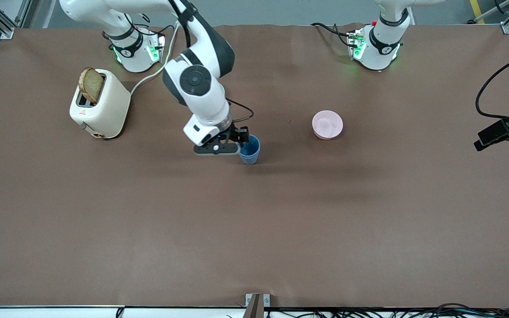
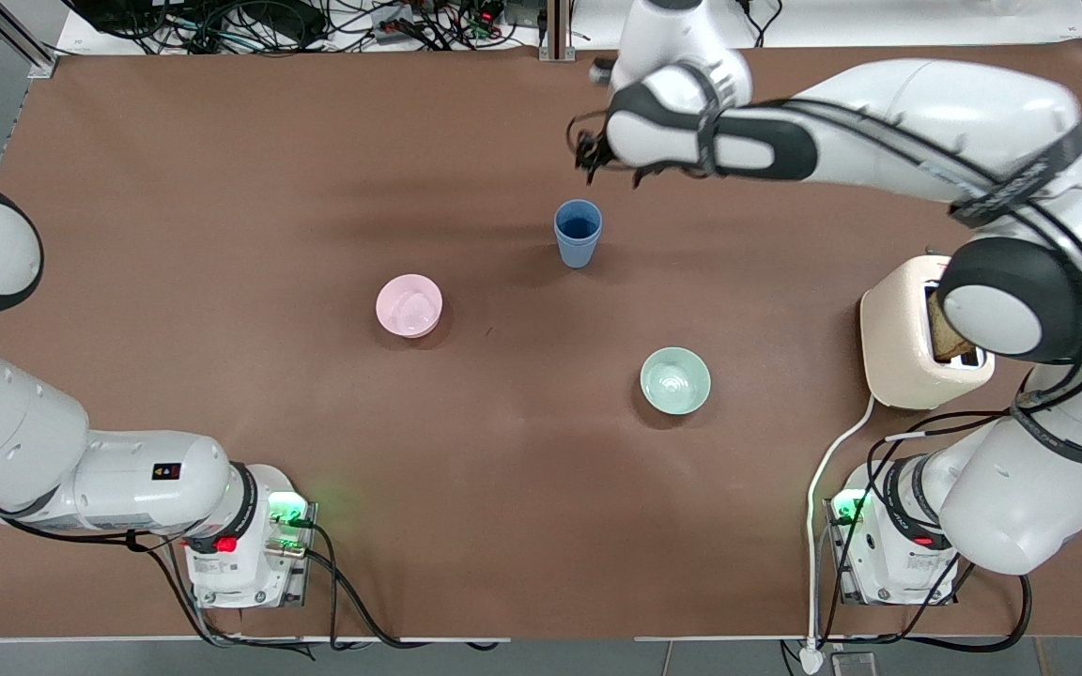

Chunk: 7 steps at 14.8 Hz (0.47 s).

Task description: Stack blue cups with both arms

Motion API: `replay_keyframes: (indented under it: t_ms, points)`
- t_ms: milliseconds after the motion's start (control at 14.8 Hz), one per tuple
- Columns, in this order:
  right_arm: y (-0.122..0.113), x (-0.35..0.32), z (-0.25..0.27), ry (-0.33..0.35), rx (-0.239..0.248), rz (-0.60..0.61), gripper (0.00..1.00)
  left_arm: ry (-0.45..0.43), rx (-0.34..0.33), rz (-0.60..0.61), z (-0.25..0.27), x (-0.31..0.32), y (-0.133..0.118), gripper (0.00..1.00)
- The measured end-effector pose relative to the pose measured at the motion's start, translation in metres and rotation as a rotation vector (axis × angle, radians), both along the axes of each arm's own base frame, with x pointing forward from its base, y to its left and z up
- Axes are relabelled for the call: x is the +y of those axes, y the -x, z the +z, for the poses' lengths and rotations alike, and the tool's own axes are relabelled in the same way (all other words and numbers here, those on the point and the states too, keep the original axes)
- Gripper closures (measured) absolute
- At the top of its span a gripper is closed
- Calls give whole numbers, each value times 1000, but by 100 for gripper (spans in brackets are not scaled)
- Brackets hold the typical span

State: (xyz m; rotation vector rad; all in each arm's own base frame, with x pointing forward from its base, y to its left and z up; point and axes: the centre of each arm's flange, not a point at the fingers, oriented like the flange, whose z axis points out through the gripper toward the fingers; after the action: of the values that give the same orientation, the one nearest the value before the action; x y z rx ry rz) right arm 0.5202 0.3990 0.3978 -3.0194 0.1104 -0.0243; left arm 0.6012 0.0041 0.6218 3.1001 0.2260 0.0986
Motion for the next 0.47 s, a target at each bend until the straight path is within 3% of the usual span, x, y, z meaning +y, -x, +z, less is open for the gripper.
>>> replay_keyframes:
  t_ms: [68,271,474]
  points:
    - [-11,-27,28,-3,-2,-39,3,0,1,-7,0,0,0,0]
    - [-36,-135,110,-1,-19,-153,3,-6,-4,-98,2,-1,2,0]
    - [-48,-244,153,17,-41,-158,3,-6,-7,-98,5,0,3,0]
